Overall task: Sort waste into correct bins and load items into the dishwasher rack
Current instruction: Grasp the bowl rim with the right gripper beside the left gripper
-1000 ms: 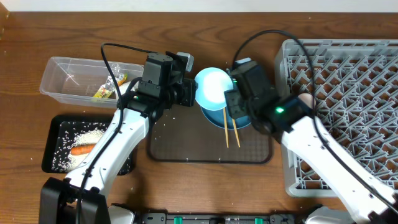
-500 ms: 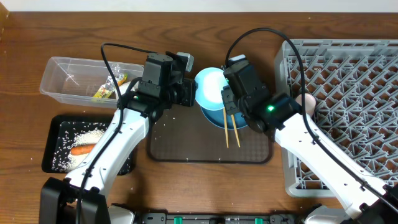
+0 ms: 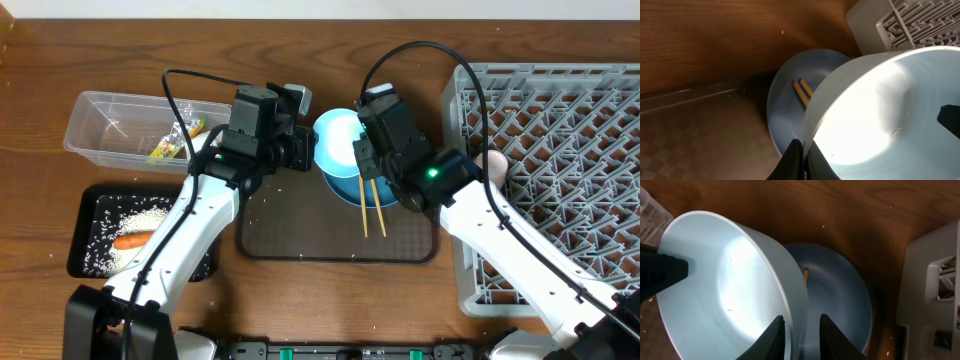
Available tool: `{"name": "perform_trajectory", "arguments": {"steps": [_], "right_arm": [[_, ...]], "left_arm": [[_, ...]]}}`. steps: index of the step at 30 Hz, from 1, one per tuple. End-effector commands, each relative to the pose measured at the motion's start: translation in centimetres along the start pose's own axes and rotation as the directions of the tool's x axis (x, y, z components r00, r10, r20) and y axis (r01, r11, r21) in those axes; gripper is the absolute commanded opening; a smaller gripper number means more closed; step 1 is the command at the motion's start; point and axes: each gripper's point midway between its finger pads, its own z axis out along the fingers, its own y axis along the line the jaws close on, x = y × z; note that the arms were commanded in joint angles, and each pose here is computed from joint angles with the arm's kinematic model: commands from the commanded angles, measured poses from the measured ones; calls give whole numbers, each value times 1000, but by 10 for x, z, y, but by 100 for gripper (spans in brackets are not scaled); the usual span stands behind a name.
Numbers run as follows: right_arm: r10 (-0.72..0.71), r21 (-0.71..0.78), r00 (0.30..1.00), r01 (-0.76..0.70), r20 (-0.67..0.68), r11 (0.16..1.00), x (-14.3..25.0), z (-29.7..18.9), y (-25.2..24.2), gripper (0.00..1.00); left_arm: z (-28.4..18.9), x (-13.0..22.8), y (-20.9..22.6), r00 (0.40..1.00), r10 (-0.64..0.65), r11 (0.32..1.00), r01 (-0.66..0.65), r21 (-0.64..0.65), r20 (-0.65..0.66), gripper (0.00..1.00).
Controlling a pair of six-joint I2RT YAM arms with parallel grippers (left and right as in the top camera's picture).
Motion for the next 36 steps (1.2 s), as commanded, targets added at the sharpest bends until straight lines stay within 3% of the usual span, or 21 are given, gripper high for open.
{"name": "perform_trajectory", "arguments": {"steps": [1, 9, 14, 36], "right_arm": [[0, 10, 1000, 0, 11, 1000, -5, -1, 1, 23], [2, 11, 1000, -2, 7, 1000, -3, 1, 1, 23], [2, 11, 1000, -2, 7, 1000, -3, 1, 1, 16], [9, 9, 1000, -9, 18, 1000, -3, 5, 2, 12]], "left_arm": [[-1, 0, -1, 1000, 8, 1000, -8, 12, 1, 6], [-1, 0, -1, 1000, 8, 1000, -8, 12, 1, 6], [-1, 0, -1, 1000, 8, 1000, -8, 12, 1, 6], [-1, 0, -1, 1000, 8, 1000, -8, 12, 1, 6]]}}
